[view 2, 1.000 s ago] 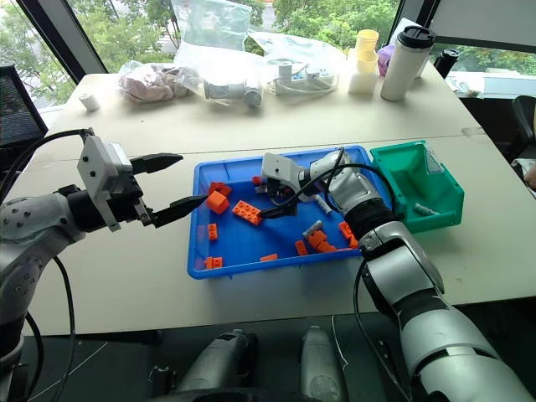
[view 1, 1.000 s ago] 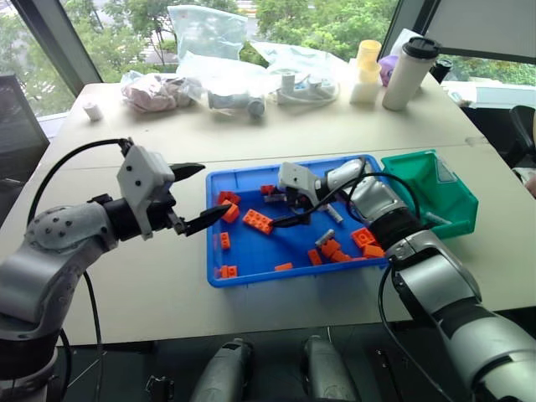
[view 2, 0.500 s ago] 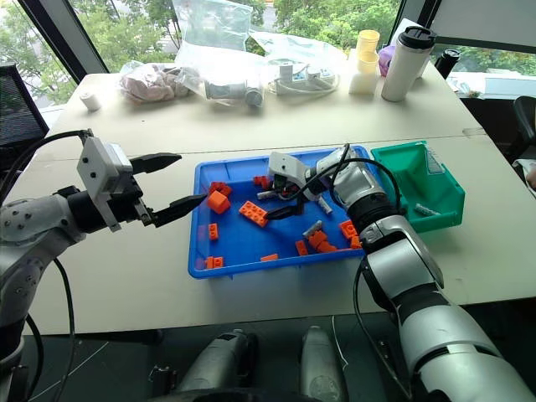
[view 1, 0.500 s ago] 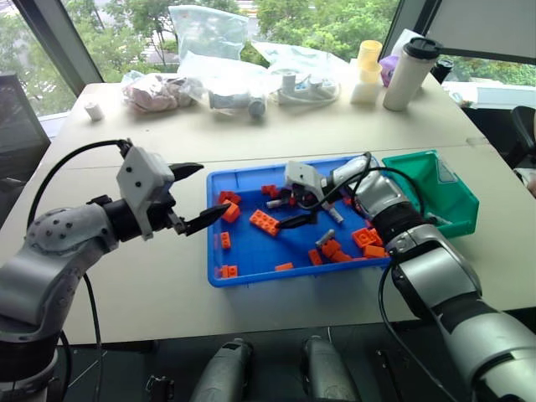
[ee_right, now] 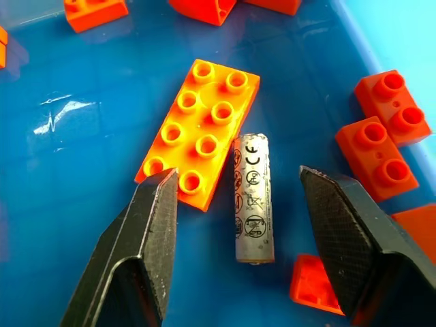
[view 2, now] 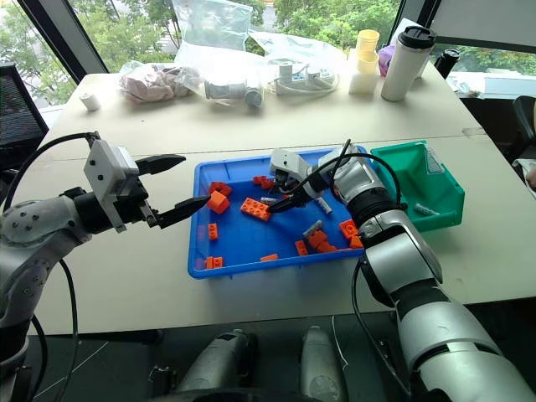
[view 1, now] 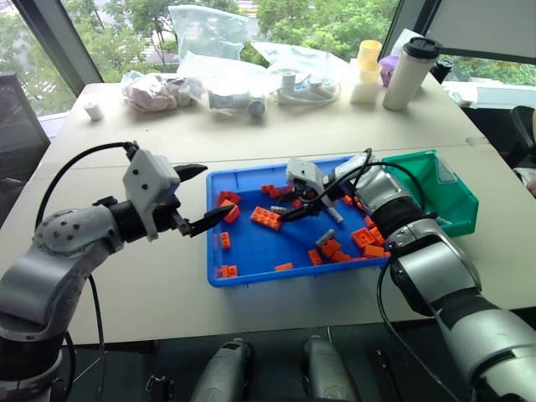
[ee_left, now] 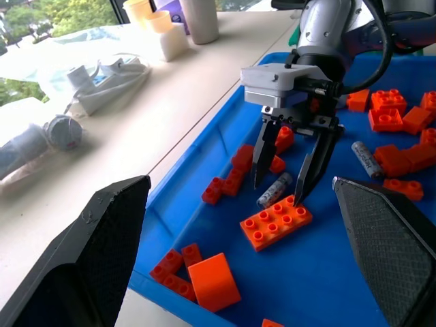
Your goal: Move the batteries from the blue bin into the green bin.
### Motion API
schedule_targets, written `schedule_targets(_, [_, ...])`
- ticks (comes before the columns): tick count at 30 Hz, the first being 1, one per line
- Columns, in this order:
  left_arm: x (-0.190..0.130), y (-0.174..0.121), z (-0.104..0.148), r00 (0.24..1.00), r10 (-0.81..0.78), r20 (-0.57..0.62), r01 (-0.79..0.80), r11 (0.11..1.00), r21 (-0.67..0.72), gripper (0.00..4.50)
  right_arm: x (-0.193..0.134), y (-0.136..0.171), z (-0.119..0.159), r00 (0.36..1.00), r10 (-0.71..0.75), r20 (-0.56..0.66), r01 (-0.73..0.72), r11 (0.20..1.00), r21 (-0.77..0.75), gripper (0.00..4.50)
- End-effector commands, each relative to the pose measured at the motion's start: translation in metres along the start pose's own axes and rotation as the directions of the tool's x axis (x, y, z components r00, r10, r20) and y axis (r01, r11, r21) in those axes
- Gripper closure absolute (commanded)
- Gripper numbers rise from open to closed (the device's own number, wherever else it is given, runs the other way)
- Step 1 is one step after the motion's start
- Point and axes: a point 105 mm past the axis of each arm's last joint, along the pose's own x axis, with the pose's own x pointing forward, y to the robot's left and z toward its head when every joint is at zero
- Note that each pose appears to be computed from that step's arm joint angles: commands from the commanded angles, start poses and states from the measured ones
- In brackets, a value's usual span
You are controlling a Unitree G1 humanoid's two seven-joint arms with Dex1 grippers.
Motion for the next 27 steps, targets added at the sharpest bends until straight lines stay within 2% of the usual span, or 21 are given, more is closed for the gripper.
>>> schedule_targets(1, [-0.001,0.002,0.009,0.999,0.014,0.03,-0.015,0.999,0.043,0.0,-0.008,-0.004,0.009,1.0,-0.004,0.004,0.004,0.999,-0.041,1.72])
schedule_targets(10, [0.0,0.002,0.009,0.999,0.017,0.037,-0.019,0.999,0.045,0.0,-0.016,-0.005,0.001,1.0,0.0,-0.031,-0.002,0.998,-0.057,1.72])
schedule_targets(16, [0.002,0.0,0.01,0.999,0.012,0.042,-0.014,0.999,0.046,0.0,-0.024,-0.009,0.02,0.998,-0.001,0.061,0.001,1.0,0.001,1.72])
schedule_targets(25, [0.002,0.0,0.009,0.999,0.012,0.044,-0.014,0.999,0.044,0.0,-0.038,-0.013,0.009,0.999,-0.023,0.027,0.023,1.0,-0.007,1.72])
schedule_targets(27, [0.003,0.001,0.009,0.999,0.012,0.046,-0.014,0.999,0.044,0.0,-0.034,-0.008,-0.001,1.0,-0.01,-0.018,0.009,0.998,-0.061,1.72])
